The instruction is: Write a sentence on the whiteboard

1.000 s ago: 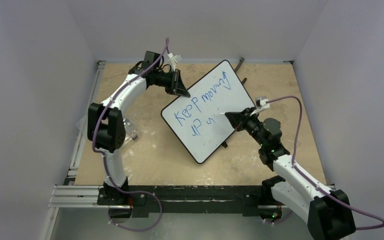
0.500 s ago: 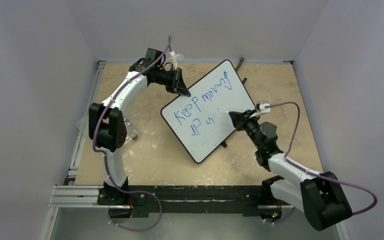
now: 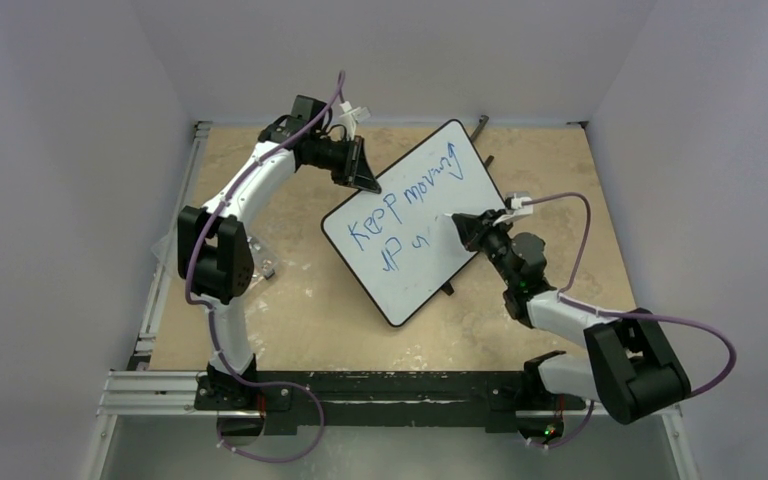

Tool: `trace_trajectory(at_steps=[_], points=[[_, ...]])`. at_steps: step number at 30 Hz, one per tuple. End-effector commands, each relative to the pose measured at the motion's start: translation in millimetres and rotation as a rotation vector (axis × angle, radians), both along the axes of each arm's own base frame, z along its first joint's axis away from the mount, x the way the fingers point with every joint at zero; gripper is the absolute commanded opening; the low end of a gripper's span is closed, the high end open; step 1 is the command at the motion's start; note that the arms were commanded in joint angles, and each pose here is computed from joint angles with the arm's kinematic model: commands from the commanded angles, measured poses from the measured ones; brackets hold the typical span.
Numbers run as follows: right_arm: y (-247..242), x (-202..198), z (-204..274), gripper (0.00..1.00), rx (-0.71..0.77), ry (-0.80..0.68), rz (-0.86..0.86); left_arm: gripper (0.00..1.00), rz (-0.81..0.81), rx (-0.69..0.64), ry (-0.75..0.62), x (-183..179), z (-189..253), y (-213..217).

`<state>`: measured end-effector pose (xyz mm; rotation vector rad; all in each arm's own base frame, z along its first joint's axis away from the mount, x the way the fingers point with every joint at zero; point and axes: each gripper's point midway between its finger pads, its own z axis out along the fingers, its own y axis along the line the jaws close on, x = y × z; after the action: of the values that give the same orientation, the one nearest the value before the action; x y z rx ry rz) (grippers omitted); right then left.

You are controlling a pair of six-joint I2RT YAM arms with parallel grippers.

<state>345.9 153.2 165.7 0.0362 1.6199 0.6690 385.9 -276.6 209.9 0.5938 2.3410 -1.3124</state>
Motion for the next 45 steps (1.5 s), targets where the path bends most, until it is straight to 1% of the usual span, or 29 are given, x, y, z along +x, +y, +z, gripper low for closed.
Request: trace_trajectory(at_steps=[1,13,25,35,41,45], points=[[8,11,31,0.0,0.027,-0.097,0.02,0.0,-0.05,-0.023,-0.134,4,25,-8],[24,17,13,0.0,0.031,-0.043,0.094,0.0,-0.048,-0.02,-0.139,4,25,-9],[37,-7,-13,0.0,0.018,0.041,0.184,0.0,-0.048,-0.025,-0.148,5,28,-11],[23,-16,-23,0.0,-0.035,0.08,0.126,0.0,-0.049,-0.034,-0.158,5,33,-11],[10,-5,-26,0.0,-0.068,0.105,0.039,0.0,-0.054,-0.033,-0.159,2,33,-12],[9,5,-16,0.0,-0.07,0.084,0.016,0.0,-0.058,-0.031,-0.156,1,32,-12]])
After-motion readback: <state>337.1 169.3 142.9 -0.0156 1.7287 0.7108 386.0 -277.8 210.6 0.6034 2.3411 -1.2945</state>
